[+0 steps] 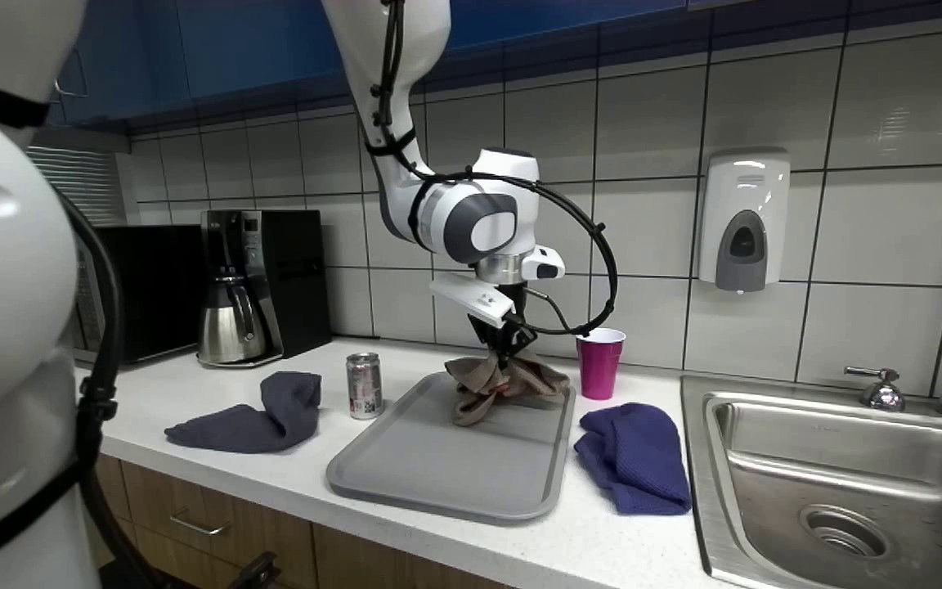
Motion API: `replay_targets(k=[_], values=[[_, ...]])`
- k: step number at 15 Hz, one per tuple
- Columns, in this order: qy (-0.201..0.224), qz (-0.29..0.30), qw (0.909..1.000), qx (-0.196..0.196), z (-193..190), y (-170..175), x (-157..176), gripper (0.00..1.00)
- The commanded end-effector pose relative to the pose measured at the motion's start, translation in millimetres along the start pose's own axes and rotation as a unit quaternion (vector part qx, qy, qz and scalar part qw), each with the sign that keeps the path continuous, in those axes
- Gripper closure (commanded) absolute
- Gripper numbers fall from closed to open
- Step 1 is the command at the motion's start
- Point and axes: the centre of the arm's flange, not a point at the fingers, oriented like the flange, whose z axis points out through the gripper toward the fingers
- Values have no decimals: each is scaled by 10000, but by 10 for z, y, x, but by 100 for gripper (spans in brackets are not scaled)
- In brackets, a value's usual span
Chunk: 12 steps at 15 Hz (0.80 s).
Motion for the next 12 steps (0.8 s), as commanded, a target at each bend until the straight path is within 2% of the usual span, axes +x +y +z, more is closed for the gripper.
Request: replay_targets(k=[1,12], values=[[26,-323,9992,219,-252,46,-98,99],[103,-1156,9917,544,-343,-254,-70,99]])
